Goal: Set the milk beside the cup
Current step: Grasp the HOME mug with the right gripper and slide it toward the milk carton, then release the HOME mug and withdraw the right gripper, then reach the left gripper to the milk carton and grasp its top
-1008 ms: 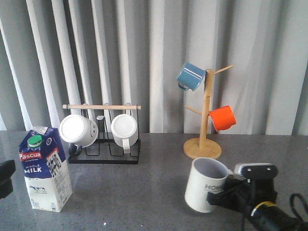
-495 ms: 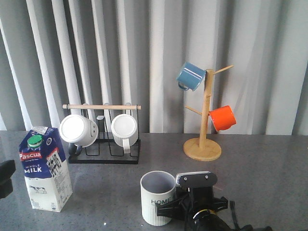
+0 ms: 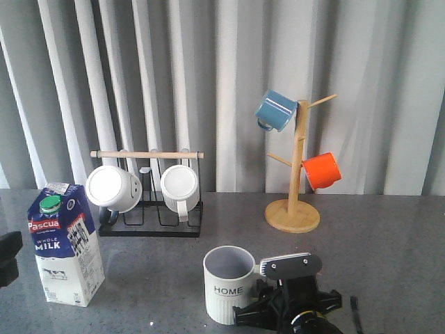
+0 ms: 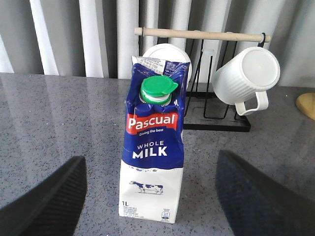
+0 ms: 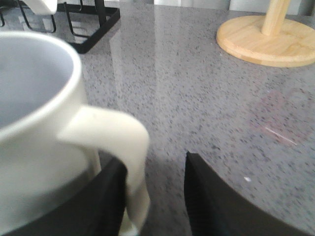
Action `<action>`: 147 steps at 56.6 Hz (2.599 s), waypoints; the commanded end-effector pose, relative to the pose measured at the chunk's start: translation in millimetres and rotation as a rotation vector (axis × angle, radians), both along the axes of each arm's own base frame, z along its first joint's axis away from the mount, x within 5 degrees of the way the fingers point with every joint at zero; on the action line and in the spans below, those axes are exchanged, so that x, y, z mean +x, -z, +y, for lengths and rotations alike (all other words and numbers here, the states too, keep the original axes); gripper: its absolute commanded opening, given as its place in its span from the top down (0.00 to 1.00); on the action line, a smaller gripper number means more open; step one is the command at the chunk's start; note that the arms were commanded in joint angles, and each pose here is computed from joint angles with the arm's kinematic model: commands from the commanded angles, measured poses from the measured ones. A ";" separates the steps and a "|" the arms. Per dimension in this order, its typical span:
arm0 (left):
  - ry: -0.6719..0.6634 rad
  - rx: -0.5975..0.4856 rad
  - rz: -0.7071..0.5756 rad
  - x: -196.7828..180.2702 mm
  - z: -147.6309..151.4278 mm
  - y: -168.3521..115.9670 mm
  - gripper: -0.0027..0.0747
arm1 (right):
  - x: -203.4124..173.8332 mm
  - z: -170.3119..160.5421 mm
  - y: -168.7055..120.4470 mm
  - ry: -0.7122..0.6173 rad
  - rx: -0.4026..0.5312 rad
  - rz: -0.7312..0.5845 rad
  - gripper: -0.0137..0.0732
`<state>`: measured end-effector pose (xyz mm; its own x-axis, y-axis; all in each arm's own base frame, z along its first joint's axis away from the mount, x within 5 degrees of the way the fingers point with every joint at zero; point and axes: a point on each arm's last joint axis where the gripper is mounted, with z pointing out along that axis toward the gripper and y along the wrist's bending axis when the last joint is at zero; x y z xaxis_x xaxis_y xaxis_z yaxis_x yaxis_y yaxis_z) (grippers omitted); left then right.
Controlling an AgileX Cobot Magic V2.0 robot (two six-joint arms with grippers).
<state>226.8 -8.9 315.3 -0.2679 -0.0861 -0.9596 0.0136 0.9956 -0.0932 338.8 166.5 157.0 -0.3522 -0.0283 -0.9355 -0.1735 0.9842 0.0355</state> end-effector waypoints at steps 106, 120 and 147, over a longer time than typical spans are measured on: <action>0.004 -0.011 -0.149 2.1 -1.0 -22.9 0.30 | -160.3 -126.6 -247.2 -0.020 -0.066 -0.777 0.85; 0.001 -0.027 -0.187 2.5 -0.9 -26.4 0.25 | -160.3 -126.6 -247.2 -0.020 -0.066 -0.777 0.85; 0.008 -0.028 -0.336 72.9 -4.3 -45.7 0.03 | -160.3 -126.6 -247.1 -0.020 -0.066 -0.776 0.85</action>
<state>289.4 -11.9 340.9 -0.0558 -0.0990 -0.9935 0.0392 0.9941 -0.1013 183.9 42.3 386.7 0.3052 -0.1058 -0.9464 -0.1683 0.9722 -0.1630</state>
